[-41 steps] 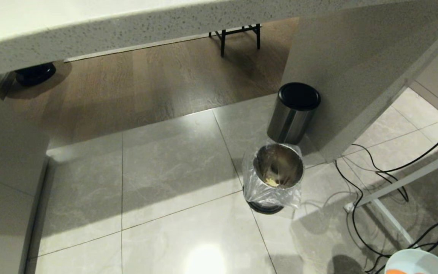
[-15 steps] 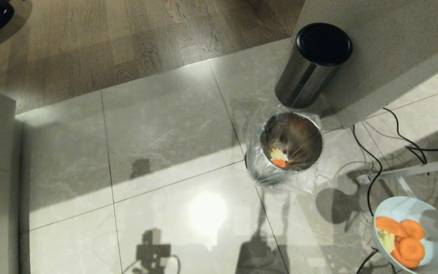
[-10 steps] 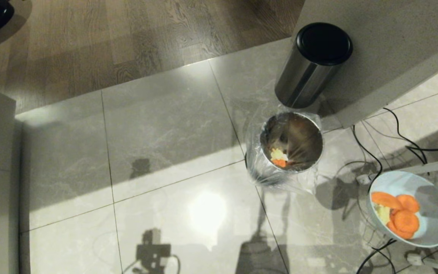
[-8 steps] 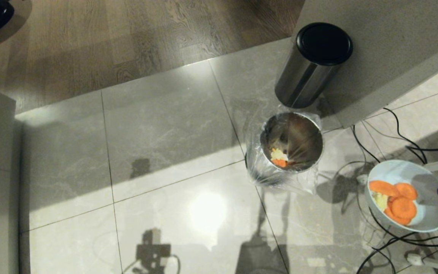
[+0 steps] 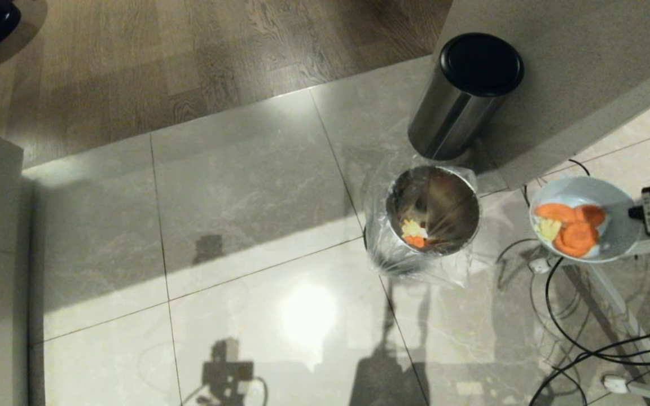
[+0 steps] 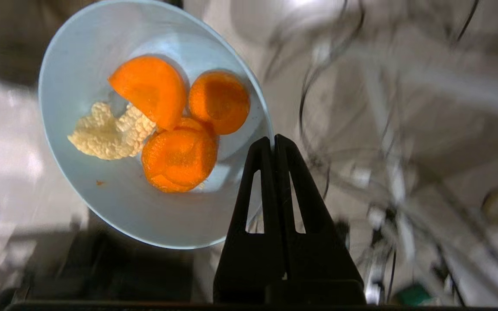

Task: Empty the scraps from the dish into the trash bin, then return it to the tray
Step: Move the bowl over the trash can, then pour the leftover food from the bowl into the trash can

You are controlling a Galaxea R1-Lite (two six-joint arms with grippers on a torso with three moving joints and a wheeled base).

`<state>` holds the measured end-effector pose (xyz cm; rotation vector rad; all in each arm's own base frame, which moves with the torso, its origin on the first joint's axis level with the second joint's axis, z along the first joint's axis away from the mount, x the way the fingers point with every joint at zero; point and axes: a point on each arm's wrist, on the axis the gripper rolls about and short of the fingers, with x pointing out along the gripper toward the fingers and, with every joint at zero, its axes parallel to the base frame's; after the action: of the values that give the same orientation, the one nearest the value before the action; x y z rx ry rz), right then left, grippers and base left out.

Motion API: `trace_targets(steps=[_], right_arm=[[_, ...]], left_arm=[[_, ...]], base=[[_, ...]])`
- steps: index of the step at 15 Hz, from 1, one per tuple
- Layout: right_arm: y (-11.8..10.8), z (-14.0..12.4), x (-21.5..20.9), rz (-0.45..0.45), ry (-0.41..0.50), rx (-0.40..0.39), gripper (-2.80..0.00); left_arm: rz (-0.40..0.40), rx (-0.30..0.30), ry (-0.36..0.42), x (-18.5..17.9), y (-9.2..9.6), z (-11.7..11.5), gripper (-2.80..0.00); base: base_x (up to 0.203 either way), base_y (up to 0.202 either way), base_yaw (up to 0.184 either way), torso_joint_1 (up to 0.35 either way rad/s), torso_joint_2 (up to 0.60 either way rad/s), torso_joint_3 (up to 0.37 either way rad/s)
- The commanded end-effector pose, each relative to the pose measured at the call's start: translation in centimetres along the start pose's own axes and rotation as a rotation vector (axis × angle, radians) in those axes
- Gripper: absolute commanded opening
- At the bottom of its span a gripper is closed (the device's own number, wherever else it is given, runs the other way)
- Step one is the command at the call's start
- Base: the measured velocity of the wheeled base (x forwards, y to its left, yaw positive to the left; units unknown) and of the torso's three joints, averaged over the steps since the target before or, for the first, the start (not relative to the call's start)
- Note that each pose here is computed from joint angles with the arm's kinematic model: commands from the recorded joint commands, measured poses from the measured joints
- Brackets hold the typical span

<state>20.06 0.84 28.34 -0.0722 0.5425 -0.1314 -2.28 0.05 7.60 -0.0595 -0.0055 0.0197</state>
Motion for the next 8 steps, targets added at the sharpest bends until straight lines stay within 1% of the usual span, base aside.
trace_targets(steps=[1, 5, 8], right_arm=[[1.8, 1.1, 1.4, -0.002, -0.058, -0.027, -2.8], [4.6, 3.3, 3.2, 0.012, -0.143, -0.054, -2.8], [5.4, 4.2, 4.8, 0.006, -0.242, -0.124, -2.8]], left_arm=[[0.001, 0.0, 0.0, 0.0, 0.0, 0.0, -2.8], [0.001, 0.0, 0.0, 0.0, 0.0, 0.0, -2.8], [0.001, 0.0, 0.0, 0.0, 0.0, 0.0, -2.8]], base=[[0.0, 0.0, 0.0, 0.0, 0.0, 0.0], [0.0, 0.0, 0.0, 0.0, 0.0, 0.0], [0.0, 0.0, 0.0, 0.0, 0.0, 0.0]])
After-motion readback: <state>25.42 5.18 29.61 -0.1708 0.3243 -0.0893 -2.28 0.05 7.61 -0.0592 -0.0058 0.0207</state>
